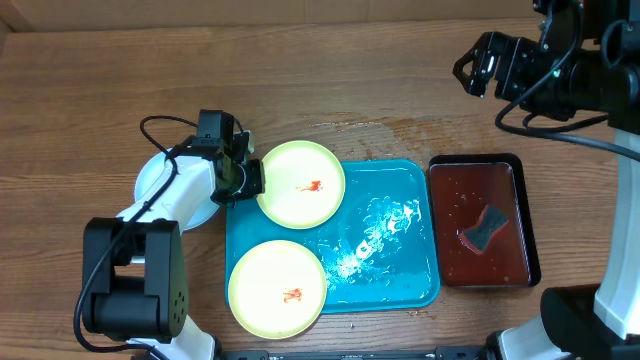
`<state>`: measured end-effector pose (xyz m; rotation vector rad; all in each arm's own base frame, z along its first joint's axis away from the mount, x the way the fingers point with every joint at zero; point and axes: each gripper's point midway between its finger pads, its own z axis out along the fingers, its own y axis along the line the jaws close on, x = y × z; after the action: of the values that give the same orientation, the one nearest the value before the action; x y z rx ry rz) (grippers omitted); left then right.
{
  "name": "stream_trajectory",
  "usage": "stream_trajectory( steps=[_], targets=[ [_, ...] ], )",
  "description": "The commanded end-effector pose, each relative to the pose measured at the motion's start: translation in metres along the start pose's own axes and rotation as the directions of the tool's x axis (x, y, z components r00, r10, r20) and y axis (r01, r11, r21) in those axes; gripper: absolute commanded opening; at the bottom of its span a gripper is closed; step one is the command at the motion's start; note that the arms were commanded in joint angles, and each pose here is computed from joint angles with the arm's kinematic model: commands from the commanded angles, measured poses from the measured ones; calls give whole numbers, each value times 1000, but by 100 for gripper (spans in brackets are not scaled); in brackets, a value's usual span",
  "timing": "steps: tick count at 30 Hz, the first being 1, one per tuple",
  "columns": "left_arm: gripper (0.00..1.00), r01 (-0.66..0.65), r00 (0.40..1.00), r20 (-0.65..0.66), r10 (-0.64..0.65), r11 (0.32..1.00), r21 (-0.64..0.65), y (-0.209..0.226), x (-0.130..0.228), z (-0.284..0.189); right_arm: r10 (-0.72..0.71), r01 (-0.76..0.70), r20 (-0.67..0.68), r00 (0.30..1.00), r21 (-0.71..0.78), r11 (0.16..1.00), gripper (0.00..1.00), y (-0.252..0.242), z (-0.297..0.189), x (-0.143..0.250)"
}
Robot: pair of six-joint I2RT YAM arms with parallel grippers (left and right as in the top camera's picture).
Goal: Clean dirty plates on tray and stack at the side
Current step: 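Move the left gripper to the rim of the upper yellow plate, then grasp the green-orange sponge from the dark tray with the right gripper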
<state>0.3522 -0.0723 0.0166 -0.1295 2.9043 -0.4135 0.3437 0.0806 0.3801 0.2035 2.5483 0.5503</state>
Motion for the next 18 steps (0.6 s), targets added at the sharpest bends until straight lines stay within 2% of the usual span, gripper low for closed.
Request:
stream_trajectory(
  steps=[1, 4, 6, 12, 18],
  targets=[
    [4, 8, 1000, -21, -8, 1000, 4, -8, 5, 9, 110, -104, -51, 993, 116, 988, 100, -25, 26, 4],
    [4, -2, 1000, -26, 2, 1000, 6, -13, 7, 10, 239, -208, -98, 966, 254, 945, 100, -55, 50, 21],
    [4, -11, 999, -30, 12, 1000, 8, -16, 8, 10, 304, -243, -139, 943, 339, 909, 95, -74, 65, 37],
    [4, -44, 999, -31, 44, 999, -4, -23, 11, 13, 392, -228, -279, 877, 476, 849, 92, -112, 107, 88],
    [4, -83, 996, -40, 82, 996, -23, -30, 16, 15, 460, -261, -250, 852, 559, 787, 91, -135, 123, 103]
  ],
)
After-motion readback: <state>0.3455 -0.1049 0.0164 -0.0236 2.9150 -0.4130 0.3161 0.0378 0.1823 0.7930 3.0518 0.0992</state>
